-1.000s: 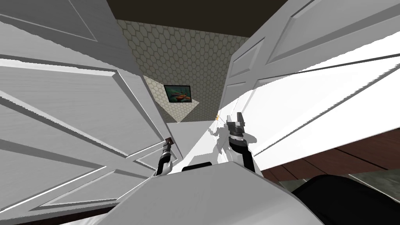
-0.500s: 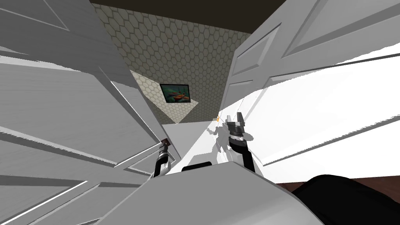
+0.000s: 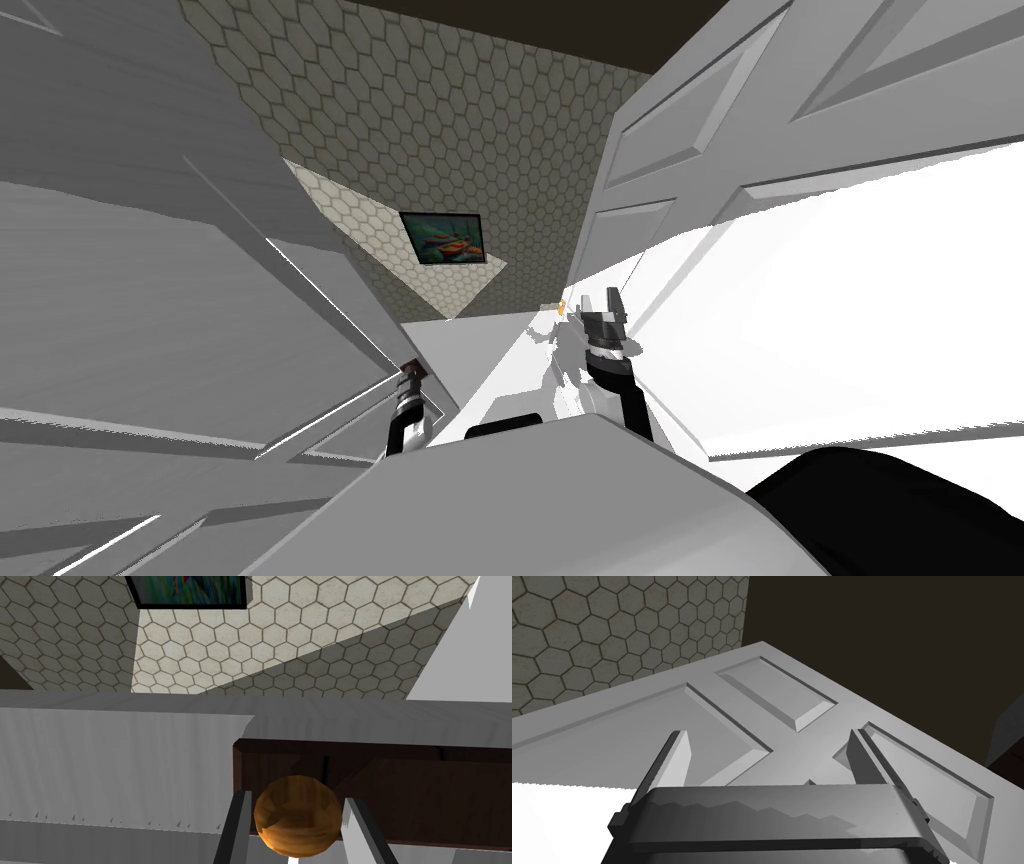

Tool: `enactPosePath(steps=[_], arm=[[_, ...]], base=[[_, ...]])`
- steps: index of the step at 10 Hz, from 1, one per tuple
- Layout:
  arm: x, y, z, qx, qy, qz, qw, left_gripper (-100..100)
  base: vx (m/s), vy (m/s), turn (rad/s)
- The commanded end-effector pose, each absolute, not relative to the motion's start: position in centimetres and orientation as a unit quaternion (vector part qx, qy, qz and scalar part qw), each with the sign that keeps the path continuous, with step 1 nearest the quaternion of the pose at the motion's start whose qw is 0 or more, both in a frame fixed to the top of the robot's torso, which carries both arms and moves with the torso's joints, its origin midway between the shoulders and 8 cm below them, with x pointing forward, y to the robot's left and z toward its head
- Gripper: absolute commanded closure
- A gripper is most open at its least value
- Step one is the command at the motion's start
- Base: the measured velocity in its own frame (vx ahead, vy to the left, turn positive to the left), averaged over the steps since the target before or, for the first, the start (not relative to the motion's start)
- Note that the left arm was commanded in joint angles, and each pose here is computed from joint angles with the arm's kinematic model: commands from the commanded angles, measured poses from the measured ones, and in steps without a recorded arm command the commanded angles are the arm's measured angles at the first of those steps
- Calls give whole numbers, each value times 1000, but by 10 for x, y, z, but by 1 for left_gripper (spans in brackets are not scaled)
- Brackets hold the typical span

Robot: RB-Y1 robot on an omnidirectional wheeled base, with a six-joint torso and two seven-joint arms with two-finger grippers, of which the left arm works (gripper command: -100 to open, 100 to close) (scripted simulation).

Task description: Push the door open

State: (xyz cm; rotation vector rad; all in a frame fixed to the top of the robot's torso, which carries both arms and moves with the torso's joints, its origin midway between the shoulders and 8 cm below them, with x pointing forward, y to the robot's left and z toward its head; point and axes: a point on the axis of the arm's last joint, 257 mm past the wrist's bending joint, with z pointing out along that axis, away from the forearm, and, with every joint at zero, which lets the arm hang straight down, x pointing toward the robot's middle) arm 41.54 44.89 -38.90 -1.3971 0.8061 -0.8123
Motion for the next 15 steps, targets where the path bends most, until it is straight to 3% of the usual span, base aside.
enactPosePath(steps=[1, 15], arm=[[405, 472, -386, -613, 337, -336, 631, 100], [336, 546, -385, -653, 253, -255, 667, 100]], base=[[86, 11, -90], [126, 26, -35]])
